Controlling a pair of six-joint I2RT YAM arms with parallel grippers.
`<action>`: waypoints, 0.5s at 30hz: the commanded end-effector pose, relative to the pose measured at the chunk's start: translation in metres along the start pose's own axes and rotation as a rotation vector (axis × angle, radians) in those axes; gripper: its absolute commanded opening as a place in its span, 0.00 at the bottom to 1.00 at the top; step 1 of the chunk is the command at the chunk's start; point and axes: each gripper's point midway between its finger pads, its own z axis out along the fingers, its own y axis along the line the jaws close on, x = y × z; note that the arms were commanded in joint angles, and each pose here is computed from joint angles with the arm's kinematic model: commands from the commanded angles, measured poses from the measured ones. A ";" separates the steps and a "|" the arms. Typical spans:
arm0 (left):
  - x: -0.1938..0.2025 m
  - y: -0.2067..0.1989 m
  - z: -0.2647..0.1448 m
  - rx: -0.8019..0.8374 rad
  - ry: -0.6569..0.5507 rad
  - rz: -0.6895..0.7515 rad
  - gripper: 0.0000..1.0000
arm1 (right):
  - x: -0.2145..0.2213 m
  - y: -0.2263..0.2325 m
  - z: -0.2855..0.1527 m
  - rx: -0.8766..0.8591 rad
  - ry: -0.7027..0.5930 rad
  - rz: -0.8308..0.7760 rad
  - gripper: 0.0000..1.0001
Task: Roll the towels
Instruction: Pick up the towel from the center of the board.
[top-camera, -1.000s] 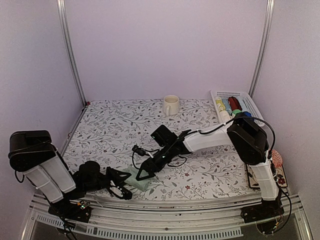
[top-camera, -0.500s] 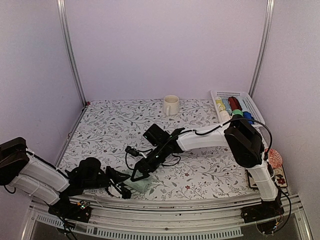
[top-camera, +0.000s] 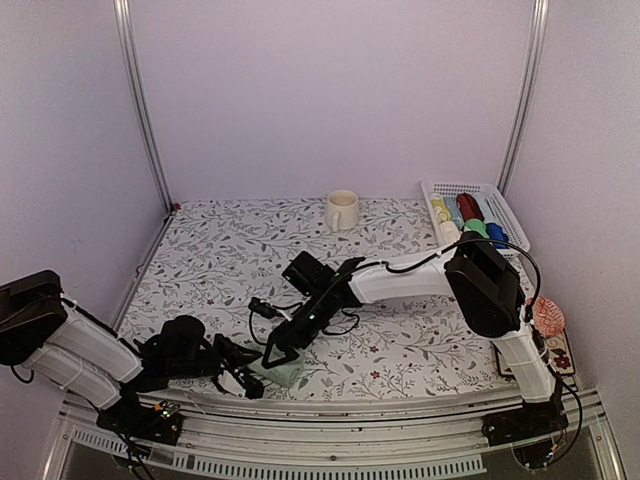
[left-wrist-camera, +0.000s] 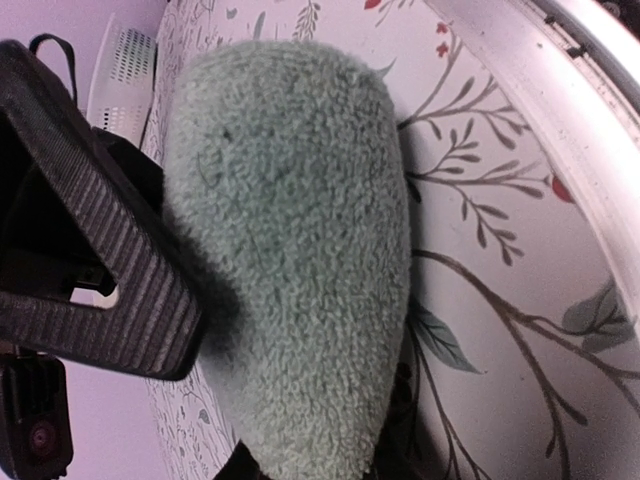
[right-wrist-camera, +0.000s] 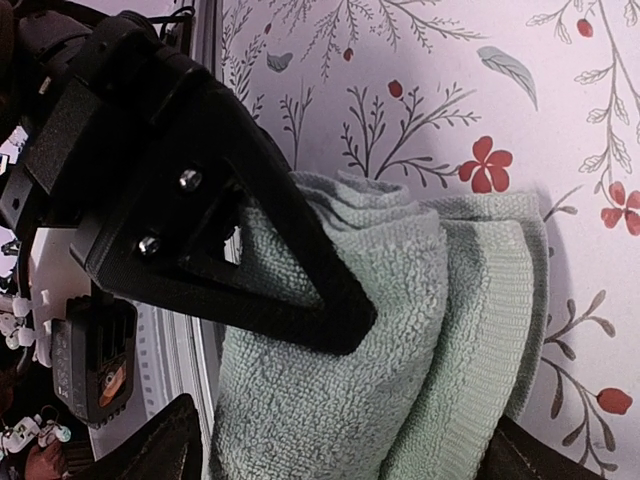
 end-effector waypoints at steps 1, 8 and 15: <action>0.009 -0.026 0.000 0.089 0.033 -0.007 0.04 | 0.019 -0.015 0.013 0.030 0.070 0.028 0.86; 0.005 -0.020 -0.001 0.088 0.017 -0.033 0.04 | 0.033 -0.010 0.019 -0.014 0.122 0.035 0.78; 0.003 -0.017 -0.001 0.088 0.014 -0.046 0.06 | 0.037 -0.011 0.022 -0.028 0.148 0.053 0.49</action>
